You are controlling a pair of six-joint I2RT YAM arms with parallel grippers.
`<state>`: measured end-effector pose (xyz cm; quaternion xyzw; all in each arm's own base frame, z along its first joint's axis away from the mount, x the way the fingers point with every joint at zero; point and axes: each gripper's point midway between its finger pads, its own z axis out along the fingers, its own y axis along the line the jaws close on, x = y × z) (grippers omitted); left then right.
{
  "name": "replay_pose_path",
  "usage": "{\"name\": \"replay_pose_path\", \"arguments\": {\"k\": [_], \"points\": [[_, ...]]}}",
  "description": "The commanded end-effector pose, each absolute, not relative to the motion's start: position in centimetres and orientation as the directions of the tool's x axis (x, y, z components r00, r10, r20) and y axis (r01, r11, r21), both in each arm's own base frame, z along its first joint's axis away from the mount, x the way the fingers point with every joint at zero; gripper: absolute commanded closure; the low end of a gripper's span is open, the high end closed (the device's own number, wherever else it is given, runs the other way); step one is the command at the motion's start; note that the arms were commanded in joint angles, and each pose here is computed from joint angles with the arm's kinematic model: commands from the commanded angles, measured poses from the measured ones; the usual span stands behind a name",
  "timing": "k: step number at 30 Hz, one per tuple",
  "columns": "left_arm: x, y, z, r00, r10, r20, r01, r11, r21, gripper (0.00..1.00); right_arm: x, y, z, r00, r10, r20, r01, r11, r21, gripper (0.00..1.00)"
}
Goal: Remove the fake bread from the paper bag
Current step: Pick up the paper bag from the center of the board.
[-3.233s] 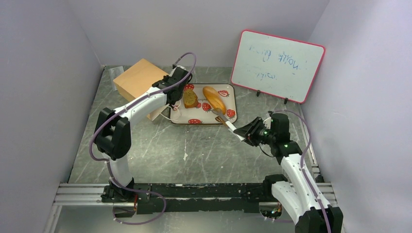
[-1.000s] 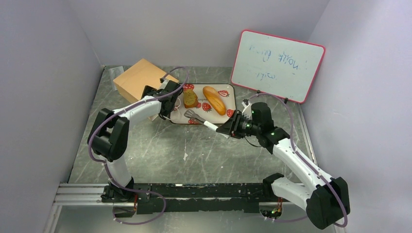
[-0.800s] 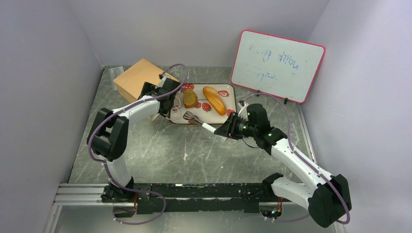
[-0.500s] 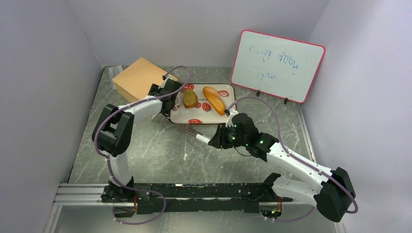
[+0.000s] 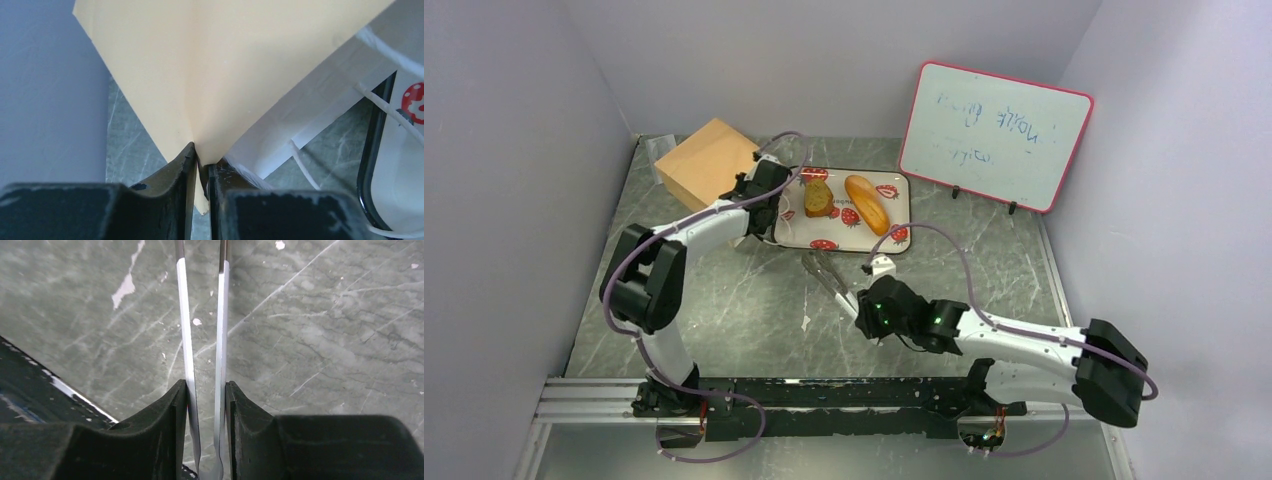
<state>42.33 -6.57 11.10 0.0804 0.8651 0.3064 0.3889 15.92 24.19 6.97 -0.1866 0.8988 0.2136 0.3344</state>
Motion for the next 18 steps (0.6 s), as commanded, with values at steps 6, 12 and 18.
{"name": "replay_pose_path", "arguments": {"k": [6, 12, 18], "points": [[40.0, -5.4, 15.1, -0.647, 0.296, -0.702, -0.172, 0.841, 0.513, 0.93, 15.4, 24.3, 2.7, -0.68, -0.293, -0.672, -0.477, 0.873, 0.103, 0.79], [39.0, -5.0, 17.0, -0.638, 0.274, -0.72, -0.19, 0.85, 0.491, 0.93, 15.2, 24.5, 0.8, -0.682, -0.329, -0.653, -0.485, 0.872, 0.067, 0.64], [38.0, -4.7, 18.2, -0.64, 0.261, -0.723, -0.196, 0.854, 0.481, 0.93, 15.9, 25.1, 0.1, -0.673, -0.333, -0.66, -0.474, 0.88, 0.039, 0.49]]}}
